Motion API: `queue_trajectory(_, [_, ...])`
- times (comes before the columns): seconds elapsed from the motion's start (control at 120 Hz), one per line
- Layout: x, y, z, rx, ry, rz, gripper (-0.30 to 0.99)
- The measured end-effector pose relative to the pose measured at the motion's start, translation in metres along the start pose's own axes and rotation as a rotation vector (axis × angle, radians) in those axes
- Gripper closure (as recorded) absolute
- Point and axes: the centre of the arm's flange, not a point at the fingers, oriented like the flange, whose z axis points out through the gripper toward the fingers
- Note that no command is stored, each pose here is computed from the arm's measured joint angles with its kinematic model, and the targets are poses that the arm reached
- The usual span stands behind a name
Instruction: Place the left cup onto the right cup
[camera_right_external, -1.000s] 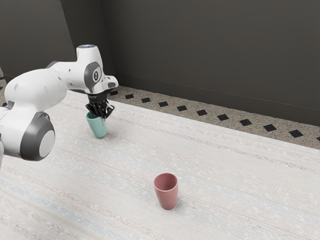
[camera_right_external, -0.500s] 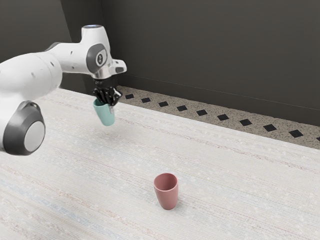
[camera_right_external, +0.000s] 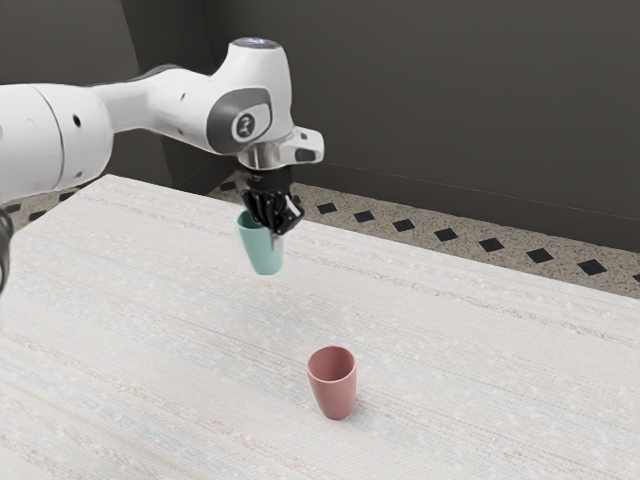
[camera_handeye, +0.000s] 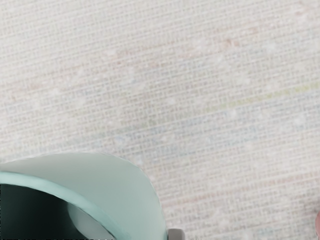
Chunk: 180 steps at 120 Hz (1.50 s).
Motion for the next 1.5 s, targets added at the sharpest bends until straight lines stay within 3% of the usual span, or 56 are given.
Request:
queue_trajectory(0.392, [-0.027,0.088,0.014,0.003,0.021,0.038,0.78])
queue_trajectory(0.925, [-0.055,0.174,0.012,-0.020,0.052,0.064,0.78])
queue_trajectory(1.5, [-0.079,0.189,0.026,-0.027,0.037,0.004,0.78])
